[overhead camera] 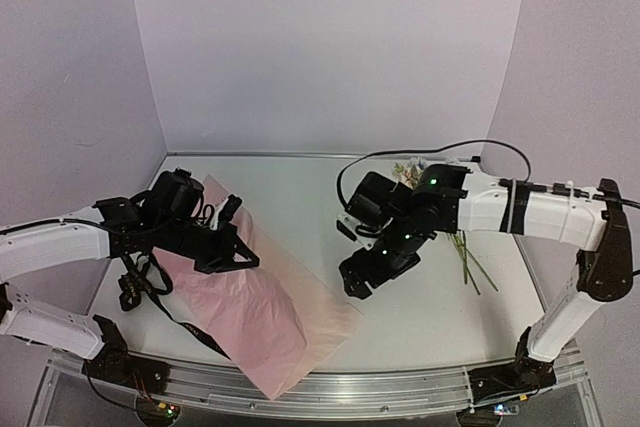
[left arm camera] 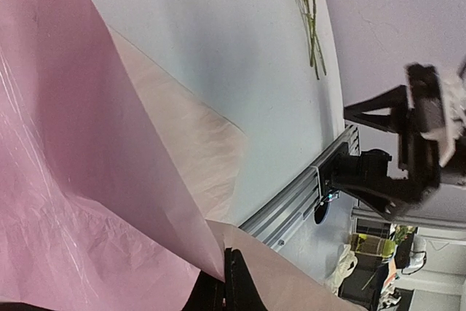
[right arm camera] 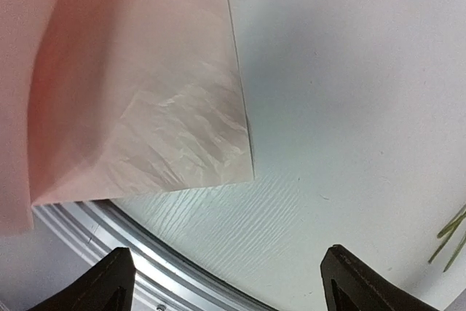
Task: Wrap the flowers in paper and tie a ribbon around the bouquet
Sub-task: Unfold the folded wrapping paper at the center of the board.
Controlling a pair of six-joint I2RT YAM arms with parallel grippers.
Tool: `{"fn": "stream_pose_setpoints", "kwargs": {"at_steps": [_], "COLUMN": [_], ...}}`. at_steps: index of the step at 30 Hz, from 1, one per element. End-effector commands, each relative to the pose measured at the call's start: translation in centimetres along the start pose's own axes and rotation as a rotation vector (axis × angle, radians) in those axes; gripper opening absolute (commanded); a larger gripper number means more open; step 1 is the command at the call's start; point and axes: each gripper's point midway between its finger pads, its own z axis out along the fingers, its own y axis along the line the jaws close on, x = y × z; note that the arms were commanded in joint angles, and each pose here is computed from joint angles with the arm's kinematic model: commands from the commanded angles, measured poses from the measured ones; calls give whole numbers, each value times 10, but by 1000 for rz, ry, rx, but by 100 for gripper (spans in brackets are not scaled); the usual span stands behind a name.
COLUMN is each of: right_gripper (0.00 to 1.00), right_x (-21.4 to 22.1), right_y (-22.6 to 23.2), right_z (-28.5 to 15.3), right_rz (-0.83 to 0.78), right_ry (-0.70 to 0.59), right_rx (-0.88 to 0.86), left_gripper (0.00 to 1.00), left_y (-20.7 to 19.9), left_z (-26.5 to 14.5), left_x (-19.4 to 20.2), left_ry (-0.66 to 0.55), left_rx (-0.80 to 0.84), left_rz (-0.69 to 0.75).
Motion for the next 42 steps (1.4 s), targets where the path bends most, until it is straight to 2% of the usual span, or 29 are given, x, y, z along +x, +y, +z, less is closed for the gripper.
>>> {"fn": "stream_pose_setpoints", "kwargs": {"at_steps": [1, 7, 11, 14, 16, 20, 25, 29, 31, 35, 42], "right_gripper": [91, 89, 88, 88, 88, 87, 83, 83, 83, 83, 83], "right_x": [-7, -3, 8, 19, 22, 21, 16, 10, 5, -4, -16], "right_y": [-20, -75, -107, -129, -138, -140, -126, -115, -109, -86, -44], "right_z": [32, 54, 65, 68, 70, 77, 89, 90, 92, 101, 103], "right_rz": [219, 427, 538, 590, 621, 622, 610, 541, 521, 492, 375], "right_ry": [-10, -30, -25, -31, -40, -39, -14, -5, 14, 58, 85], "right_rx": [67, 165, 231, 293, 309, 308, 251, 238, 221, 140, 109], "left_gripper": [0, 0, 0, 0, 0, 0, 0, 0, 0, 0, 0], "left_y": [-49, -99, -127, -128, -118, -72, 27, 90, 123, 167, 189], "left_z": [-2, 25, 48, 56, 49, 16, -26, -59, -65, -60, -32], "left_x": [-16, -20, -6, 14, 17, 15, 17, 24, 31, 47, 63], "left_ry": [-52, 40, 126, 198, 180, 21, -189, -315, -335, -301, -199], "left_rx": [178, 264, 279, 240, 187, 22, -288, -450, -528, -624, -661], "left_rz": [245, 502, 674, 750, 735, 533, 173, -75, -205, -423, -511]}}
